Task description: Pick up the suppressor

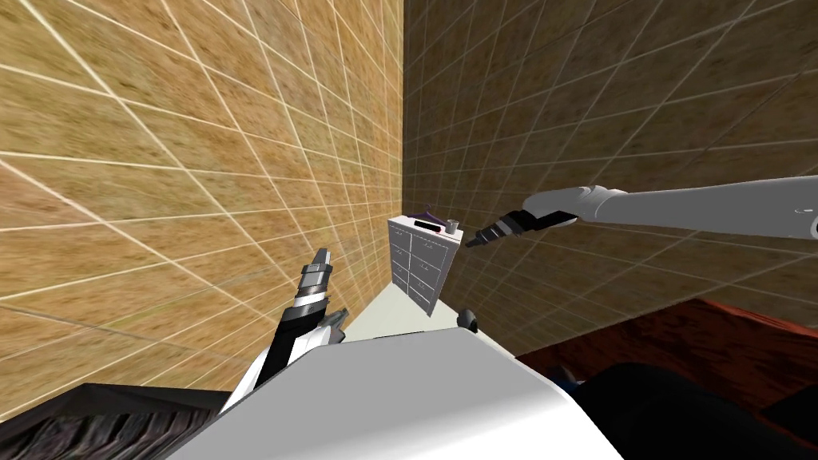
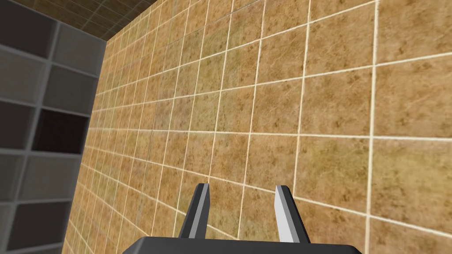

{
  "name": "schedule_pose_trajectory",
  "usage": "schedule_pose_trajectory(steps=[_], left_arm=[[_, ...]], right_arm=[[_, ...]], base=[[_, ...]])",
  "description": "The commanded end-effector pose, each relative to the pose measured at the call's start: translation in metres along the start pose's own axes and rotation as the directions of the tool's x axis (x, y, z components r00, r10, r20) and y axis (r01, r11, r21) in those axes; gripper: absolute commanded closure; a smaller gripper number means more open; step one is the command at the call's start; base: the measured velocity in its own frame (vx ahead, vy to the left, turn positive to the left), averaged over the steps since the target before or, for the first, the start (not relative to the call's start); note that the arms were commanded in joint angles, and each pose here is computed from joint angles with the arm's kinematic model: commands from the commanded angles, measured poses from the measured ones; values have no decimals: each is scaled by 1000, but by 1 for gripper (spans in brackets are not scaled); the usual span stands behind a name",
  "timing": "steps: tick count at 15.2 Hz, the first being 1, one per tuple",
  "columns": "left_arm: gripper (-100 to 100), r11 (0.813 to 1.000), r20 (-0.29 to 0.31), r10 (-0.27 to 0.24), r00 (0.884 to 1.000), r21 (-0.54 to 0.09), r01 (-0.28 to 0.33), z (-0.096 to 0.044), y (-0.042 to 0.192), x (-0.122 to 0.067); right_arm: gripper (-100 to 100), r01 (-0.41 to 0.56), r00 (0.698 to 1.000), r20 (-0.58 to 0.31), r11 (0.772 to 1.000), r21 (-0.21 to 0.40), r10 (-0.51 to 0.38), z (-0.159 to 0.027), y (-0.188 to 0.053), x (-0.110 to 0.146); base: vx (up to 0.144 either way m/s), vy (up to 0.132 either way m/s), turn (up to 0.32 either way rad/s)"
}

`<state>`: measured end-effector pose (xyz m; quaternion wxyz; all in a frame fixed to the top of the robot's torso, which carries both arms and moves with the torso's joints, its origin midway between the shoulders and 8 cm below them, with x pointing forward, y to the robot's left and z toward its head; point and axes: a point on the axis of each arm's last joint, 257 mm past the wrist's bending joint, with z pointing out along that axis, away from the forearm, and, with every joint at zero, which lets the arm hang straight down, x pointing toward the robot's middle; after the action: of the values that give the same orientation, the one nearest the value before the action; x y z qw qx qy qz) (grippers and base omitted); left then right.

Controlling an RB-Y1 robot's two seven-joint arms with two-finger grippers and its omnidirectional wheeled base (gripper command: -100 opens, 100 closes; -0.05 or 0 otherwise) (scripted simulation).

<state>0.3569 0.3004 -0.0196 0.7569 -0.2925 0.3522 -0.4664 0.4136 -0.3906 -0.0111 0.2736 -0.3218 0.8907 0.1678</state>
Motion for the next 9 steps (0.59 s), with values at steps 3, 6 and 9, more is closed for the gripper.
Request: schedule_pose_trajectory(steps=[3, 6, 9], left_arm=[[0, 1000, 0, 0, 1000, 0, 0, 0, 0, 0], [0, 1000, 0, 0, 1000, 0, 0, 0, 0, 0], [0, 1000, 0, 0, 1000, 0, 0, 0, 0, 0]], right_arm=[[-100, 24, 998, -60, 1000, 19, -23, -1, 0, -8], [-100, 44, 991, -125, 998, 40, -39, -3, -1, -15], [-100, 63, 981, -188, 996, 59, -51, -3, -1, -21]], base=[[84, 12, 65], [104, 15, 101], [120, 20, 103]])
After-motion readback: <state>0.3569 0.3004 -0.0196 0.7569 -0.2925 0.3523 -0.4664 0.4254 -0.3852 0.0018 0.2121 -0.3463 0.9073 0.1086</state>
